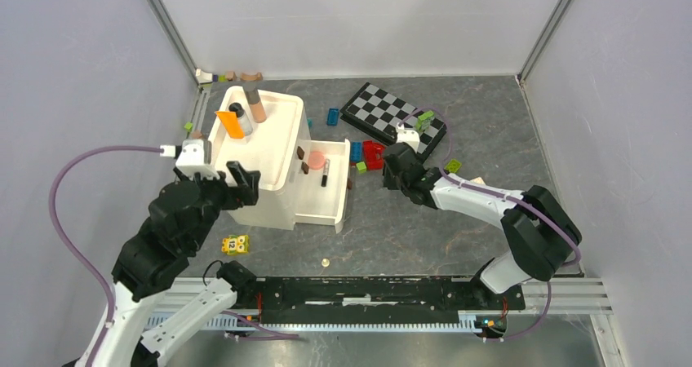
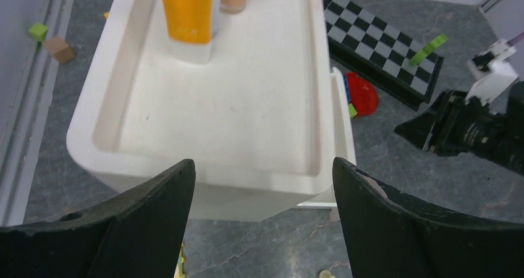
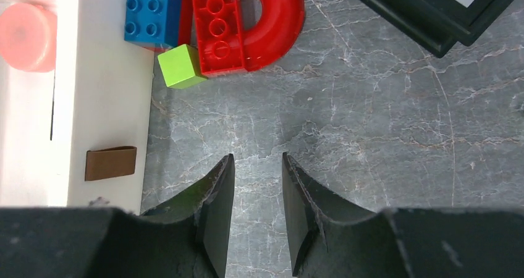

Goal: Organize the makeup
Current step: Close the drawer in the storage box.

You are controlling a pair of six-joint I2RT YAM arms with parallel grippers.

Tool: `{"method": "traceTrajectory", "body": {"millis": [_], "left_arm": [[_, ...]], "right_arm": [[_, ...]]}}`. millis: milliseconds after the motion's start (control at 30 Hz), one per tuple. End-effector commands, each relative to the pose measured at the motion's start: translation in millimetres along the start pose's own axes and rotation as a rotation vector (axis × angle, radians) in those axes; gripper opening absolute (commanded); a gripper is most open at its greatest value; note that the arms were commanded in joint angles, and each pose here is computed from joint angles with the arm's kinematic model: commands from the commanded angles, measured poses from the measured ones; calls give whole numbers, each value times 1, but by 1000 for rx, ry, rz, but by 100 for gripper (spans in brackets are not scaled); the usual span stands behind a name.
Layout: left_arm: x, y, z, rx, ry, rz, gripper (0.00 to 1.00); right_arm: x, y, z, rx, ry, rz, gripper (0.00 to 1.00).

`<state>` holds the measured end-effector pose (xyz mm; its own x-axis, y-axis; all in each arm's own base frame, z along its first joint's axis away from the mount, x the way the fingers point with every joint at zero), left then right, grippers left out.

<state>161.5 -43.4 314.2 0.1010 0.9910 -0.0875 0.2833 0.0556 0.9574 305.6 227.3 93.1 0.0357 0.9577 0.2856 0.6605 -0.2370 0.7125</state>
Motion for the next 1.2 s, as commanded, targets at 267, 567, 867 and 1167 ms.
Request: {"method": "traceTrajectory", "body": {"millis": [267, 567, 867, 1167], "left_arm": [[-72, 21, 69, 170, -193, 135, 87], [-84, 3, 100, 261, -188, 178, 86], [-93, -12, 108, 299, -224, 183, 86], [-98, -20, 111, 312, -259, 190, 85]], "right_arm": [[7, -3, 10, 80, 125, -4, 40], [18, -23, 26, 160, 196, 23, 40], [51, -30, 31, 199, 325, 102, 40], [101, -34, 34, 228, 426, 131, 40]]}}
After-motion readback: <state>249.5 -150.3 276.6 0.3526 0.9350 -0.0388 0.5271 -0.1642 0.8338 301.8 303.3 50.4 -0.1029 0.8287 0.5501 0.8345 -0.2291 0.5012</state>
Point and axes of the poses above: each gripper's point midway between its finger pads, its own z axis out along the fingers, its own x axis along the line the jaws close on, y = z × x, the point moved 2 cm from there along -z, back along the fingers, and after that the axes turned 7 degrees about z, right-handed, at the moved point
